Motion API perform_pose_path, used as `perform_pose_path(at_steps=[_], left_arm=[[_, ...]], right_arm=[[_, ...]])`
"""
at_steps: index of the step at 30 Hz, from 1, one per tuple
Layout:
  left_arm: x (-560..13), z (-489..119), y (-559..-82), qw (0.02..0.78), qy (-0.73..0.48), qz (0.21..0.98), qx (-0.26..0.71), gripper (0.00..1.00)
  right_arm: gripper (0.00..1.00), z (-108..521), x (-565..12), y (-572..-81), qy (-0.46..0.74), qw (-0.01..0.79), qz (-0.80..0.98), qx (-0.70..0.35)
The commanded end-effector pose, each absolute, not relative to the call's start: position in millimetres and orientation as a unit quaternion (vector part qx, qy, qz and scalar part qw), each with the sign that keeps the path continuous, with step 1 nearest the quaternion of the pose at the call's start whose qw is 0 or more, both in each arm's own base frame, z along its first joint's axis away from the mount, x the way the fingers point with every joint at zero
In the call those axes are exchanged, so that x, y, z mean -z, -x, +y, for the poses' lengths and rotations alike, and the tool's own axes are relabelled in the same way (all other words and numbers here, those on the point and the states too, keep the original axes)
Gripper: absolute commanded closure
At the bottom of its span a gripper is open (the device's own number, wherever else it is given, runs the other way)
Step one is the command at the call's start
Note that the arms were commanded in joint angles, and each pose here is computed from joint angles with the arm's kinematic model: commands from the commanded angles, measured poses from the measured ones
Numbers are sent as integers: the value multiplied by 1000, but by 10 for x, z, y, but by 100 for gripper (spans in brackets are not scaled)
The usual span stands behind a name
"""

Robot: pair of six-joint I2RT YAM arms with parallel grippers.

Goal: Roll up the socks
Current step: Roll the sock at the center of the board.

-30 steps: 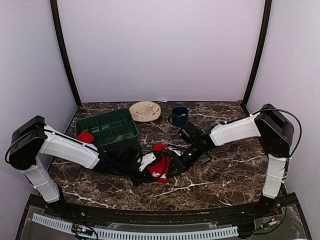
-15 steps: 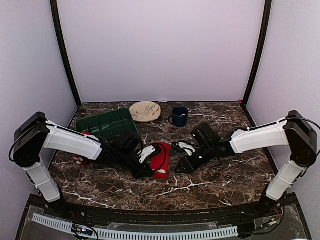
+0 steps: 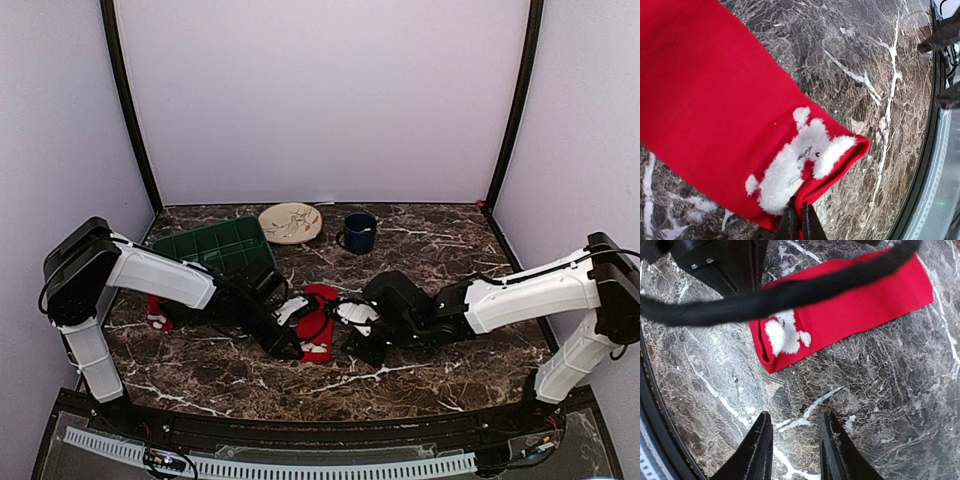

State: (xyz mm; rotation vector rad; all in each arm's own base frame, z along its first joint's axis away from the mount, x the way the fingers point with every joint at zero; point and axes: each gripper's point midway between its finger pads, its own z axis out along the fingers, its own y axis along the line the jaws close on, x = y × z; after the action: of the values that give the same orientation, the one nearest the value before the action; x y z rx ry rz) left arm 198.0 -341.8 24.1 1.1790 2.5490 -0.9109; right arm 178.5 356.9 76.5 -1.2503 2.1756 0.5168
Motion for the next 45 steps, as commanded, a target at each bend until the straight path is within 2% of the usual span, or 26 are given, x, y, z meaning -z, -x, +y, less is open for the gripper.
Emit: perform_pose_path(at_steps=[1,12,20,26,45], left_arm=[[-277,-3412,-1940,52,-375,866,326,100],[-277,-3365,-1996,12,-337,878,340,100],[-279,-3355,-1981,-9,-332,878,345,100],[-263,-3348,-1979,-23,-328,877,352,100],[-306,-3342,-1976,-35,-325,868,374,100]], right_arm=[[69,3623,-863,-1827,504,346,779,-138],[68,3888,-714,-1611,587,351,723,-96],[59,4079,-652,-1635,624,361,691,-54],[56,4204,-583,-1627,652,361,666,-26],[60,4269,-359,-1637,695,345,631,8]])
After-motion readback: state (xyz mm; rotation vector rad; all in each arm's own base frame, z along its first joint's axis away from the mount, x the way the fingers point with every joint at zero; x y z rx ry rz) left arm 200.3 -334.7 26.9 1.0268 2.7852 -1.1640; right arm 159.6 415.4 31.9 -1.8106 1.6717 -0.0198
